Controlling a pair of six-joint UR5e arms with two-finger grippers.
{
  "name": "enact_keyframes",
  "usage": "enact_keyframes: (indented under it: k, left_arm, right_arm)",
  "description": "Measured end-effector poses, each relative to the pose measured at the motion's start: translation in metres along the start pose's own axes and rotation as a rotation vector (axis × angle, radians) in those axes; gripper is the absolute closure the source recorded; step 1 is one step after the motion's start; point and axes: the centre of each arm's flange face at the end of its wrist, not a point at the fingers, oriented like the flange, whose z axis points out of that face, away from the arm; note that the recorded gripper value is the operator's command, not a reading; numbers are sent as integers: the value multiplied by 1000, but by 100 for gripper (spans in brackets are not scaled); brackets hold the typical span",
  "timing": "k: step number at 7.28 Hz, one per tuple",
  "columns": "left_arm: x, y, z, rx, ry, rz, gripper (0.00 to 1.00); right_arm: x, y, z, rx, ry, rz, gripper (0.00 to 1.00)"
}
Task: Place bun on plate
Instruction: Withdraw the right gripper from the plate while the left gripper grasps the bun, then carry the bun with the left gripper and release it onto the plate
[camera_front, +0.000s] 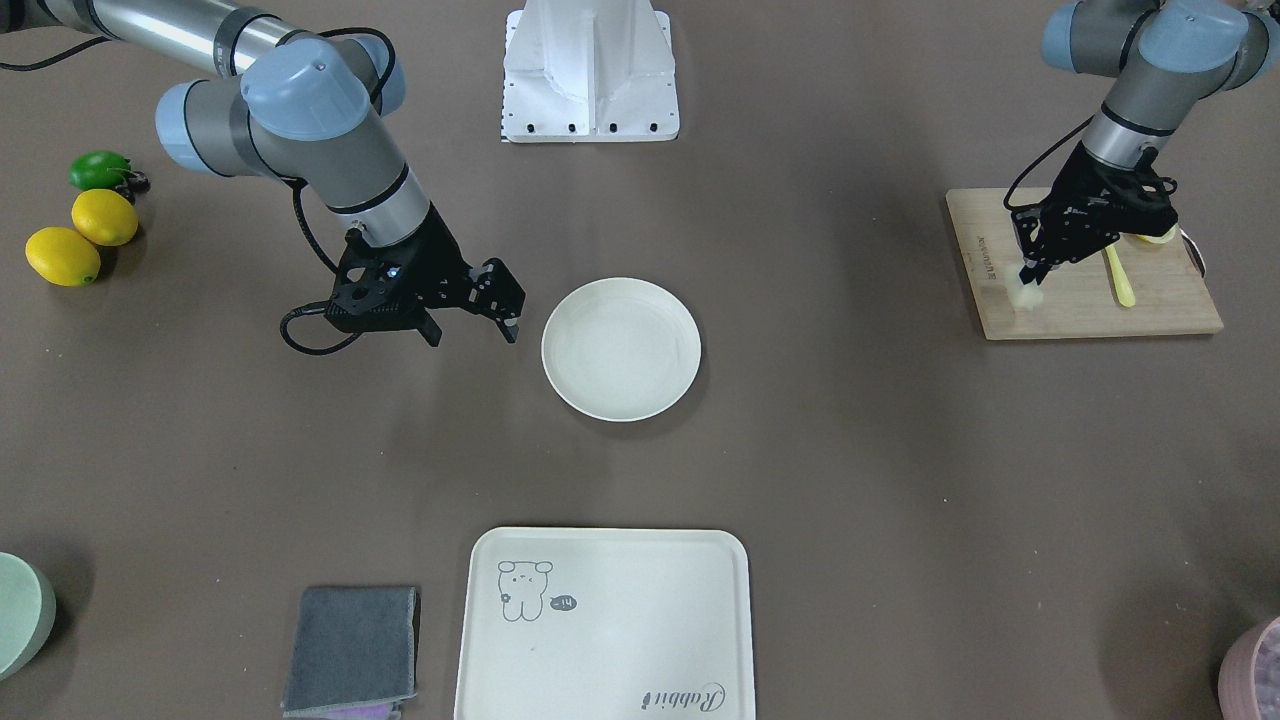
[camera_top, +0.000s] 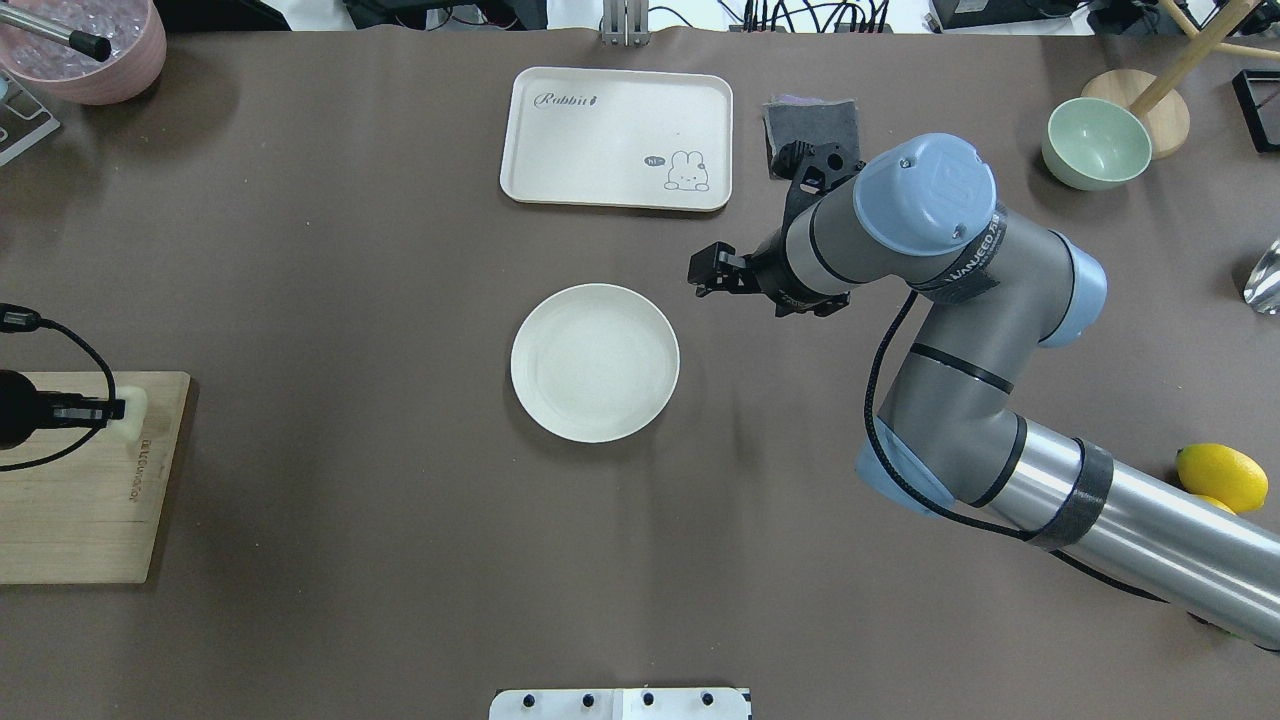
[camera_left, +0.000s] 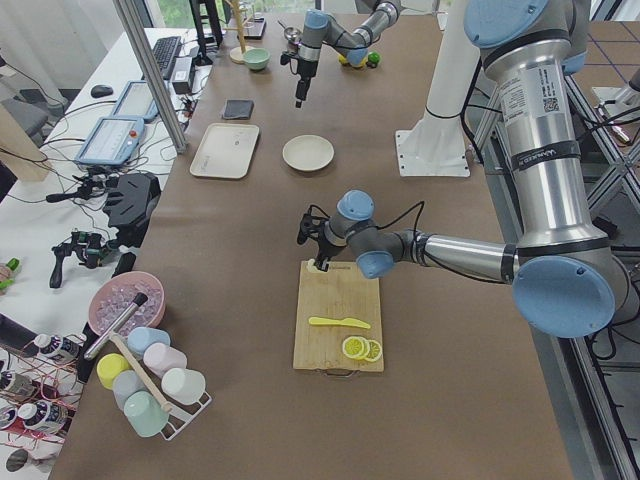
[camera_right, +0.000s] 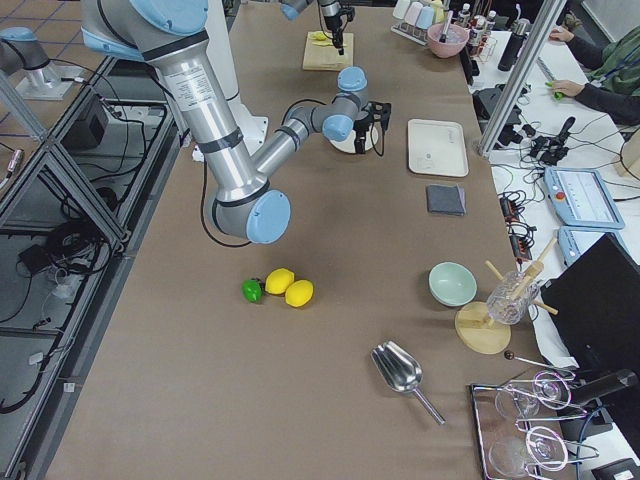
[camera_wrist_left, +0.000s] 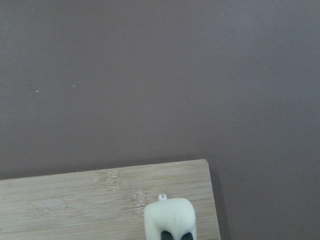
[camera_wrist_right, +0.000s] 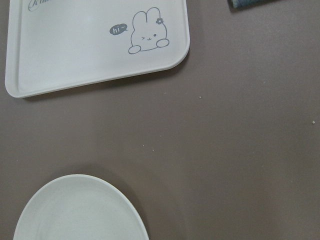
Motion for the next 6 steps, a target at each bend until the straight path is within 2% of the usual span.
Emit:
enact_keyframes:
  k: [1,3,4,5,6]
  left_arm:
    - [17,-25,-9,-1,12,-12,100]
    - [102,-104,-22,18,31,-49,100]
    - [154,-134,-28,23,59,-88,100]
    - [218,-150,-29,17,85,-138,100]
    - [291,-152,-25,13,91,-179,100]
  right_arm:
    - [5,-11,-10,-9,-3,14,0]
    - [33,-38,-46,-37,23,59,0]
    - [55,-51,-61,-37,60,59,0]
    - [85,-63,-72,-41,113,25,0]
    - [123,-74,-81,-64,161,-19,0]
